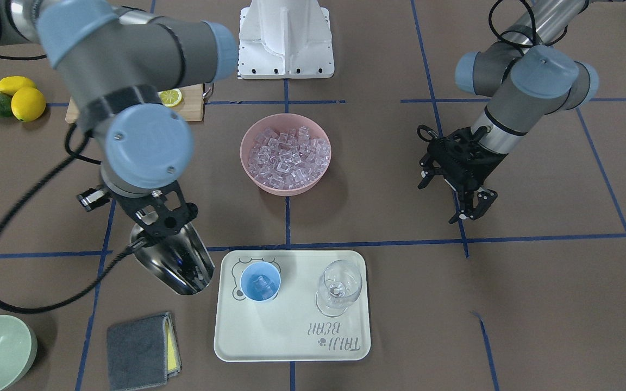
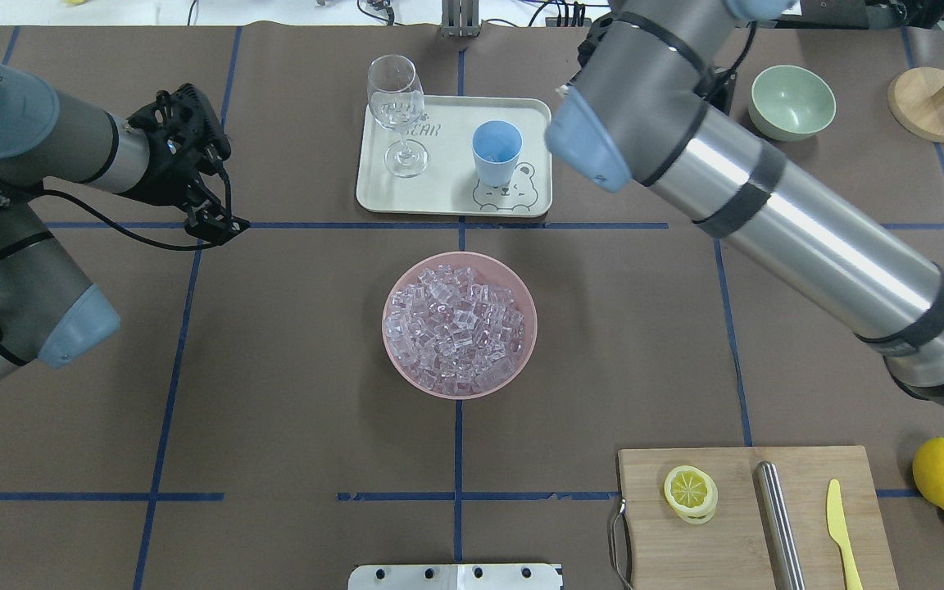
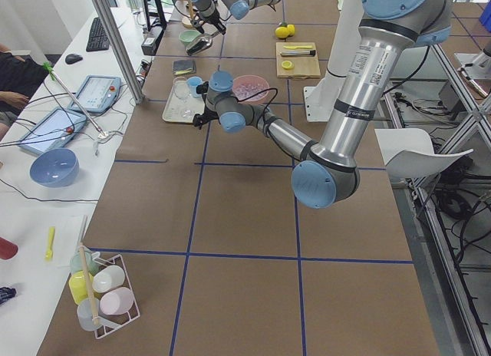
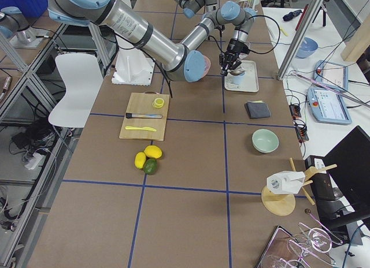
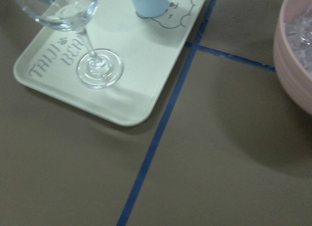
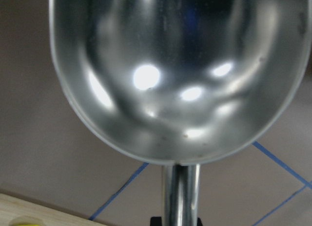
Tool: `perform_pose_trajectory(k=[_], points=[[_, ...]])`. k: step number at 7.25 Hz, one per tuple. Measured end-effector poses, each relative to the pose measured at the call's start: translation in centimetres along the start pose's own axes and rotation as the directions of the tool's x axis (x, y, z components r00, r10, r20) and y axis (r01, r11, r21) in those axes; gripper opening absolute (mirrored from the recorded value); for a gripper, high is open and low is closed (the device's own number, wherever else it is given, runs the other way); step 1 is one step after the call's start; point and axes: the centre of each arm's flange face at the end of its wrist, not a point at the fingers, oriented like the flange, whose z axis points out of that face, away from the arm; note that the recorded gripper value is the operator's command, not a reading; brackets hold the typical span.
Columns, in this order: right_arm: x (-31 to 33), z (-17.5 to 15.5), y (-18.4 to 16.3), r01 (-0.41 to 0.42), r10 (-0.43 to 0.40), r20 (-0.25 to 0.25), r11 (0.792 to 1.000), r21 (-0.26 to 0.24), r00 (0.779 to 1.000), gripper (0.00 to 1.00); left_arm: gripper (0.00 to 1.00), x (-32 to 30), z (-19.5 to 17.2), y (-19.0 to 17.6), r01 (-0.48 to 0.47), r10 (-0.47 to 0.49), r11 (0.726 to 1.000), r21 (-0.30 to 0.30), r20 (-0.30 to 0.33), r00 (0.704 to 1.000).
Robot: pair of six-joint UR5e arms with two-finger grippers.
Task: Put ice in cup with scoop
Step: 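Withdraw the scoop from the blue cup while the left arm retracts, then lower the scoop onto the table beside the bowl and open the right gripper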
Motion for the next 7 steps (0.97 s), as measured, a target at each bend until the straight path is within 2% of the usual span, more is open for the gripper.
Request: perform_pose_trajectory(k=[1, 2, 3, 4, 5, 7], points=[[2.4, 0.9, 2.5, -0.038, 0.035, 0.058, 0.998, 0.053, 0.998, 0.00, 1.00, -1.0, -0.7, 2.0, 0.021, -0.020, 0.999, -0.028, 0.053, 0.998], [3.7, 1.8, 4.4, -0.123, 0.115, 0.096, 0.990, 0.073, 0.989, 0.00, 1.00, -2.2, -1.5, 4.1, 0.044, -0.040, 0.998, -0.051, 0.088, 0.995], [4.3, 3.2, 6.3, -0.277, 0.266, 0.132, 0.958, 0.072, 0.955, 0.00, 1.00, -3.3, -2.0, 5.9, 0.076, -0.066, 0.994, -0.081, 0.113, 0.991], [4.6, 5.1, 8.2, -0.393, 0.376, 0.165, 0.916, 0.083, 0.912, 0.00, 1.00, -5.0, -2.9, 7.8, 0.127, -0.108, 0.984, -0.122, 0.146, 0.983], [5.0, 7.3, 10.5, -0.445, 0.422, 0.190, 0.890, 0.100, 0.886, 0.00, 1.00, -7.3, -4.5, 9.7, 0.191, -0.159, 0.968, -0.161, 0.196, 0.968], [6.0, 11.7, 14.7, -0.478, 0.452, 0.218, 0.875, 0.080, 0.865, 0.00, 1.00, -11.8, -7.2, 13.6, 0.325, -0.249, 0.915, -0.238, 0.300, 0.921]])
